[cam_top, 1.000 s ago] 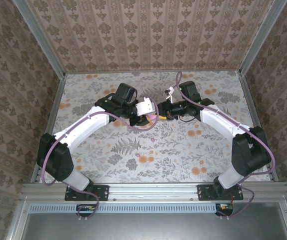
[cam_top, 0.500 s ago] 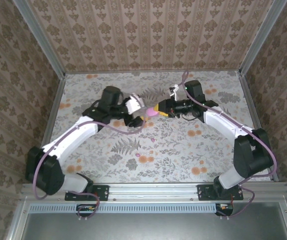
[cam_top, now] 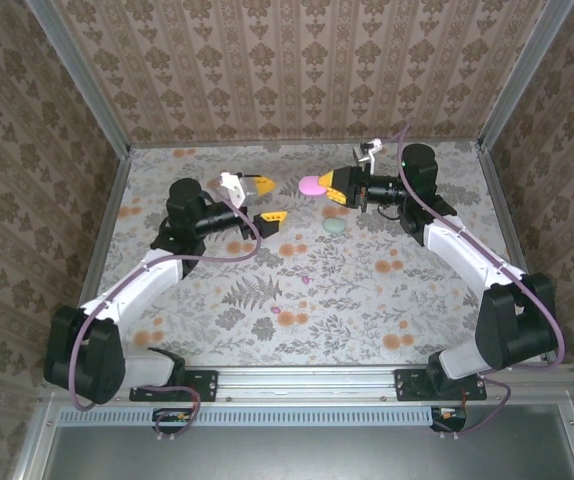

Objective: Insert wireless bluetooth earbuds into charging case

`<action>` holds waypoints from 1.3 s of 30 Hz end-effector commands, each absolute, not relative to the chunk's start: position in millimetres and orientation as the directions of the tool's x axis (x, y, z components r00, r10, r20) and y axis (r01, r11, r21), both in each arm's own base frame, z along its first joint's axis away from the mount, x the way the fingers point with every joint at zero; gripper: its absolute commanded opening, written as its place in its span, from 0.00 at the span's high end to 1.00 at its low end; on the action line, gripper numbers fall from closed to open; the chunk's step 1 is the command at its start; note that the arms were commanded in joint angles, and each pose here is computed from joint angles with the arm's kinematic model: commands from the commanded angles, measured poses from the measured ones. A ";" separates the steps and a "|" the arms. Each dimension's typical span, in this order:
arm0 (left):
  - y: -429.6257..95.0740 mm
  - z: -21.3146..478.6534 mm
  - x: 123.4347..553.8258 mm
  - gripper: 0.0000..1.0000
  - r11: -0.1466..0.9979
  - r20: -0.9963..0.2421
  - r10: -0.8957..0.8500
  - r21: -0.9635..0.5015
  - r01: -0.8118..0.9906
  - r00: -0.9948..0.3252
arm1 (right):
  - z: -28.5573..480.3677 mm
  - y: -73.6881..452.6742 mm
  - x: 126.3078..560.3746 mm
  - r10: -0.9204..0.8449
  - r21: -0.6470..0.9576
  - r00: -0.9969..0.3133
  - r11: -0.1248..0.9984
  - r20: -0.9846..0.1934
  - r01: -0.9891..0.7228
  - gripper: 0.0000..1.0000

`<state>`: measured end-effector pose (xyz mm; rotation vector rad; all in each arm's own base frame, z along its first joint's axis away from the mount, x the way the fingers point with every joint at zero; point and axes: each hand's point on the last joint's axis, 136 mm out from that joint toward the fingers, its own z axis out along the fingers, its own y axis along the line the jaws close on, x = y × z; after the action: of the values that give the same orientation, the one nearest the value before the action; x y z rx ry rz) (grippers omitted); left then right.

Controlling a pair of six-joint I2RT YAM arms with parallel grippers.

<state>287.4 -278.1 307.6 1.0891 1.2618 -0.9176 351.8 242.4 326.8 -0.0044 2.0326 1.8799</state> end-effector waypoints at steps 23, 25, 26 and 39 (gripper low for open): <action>-312.4 328.0 276.2 0.27 0.105 -0.980 -0.082 0.170 0.980 0.179 | 348.5 279.3 343.8 0.080 0.989 -0.987 -0.049 -0.138 -0.143 0.76; -313.0 330.2 275.6 0.27 0.102 -0.980 -0.086 0.172 0.980 0.181 | 346.6 279.5 343.4 0.076 0.989 -0.988 -0.048 -0.135 -0.139 0.76; -312.9 331.1 275.6 0.27 0.102 -0.980 -0.088 0.170 0.980 0.179 | 346.7 279.9 342.8 0.073 0.989 -0.988 -0.049 -0.136 -0.140 0.76; -312.0 344.7 274.8 0.47 0.085 -0.976 -0.158 0.140 0.987 0.152 | 347.1 279.7 340.3 0.068 0.987 -0.988 -0.071 -0.142 -0.147 0.77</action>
<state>280.0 -312.0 325.0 1.1057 1.0965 -1.0962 340.6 277.5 340.3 -0.0428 2.0792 2.1781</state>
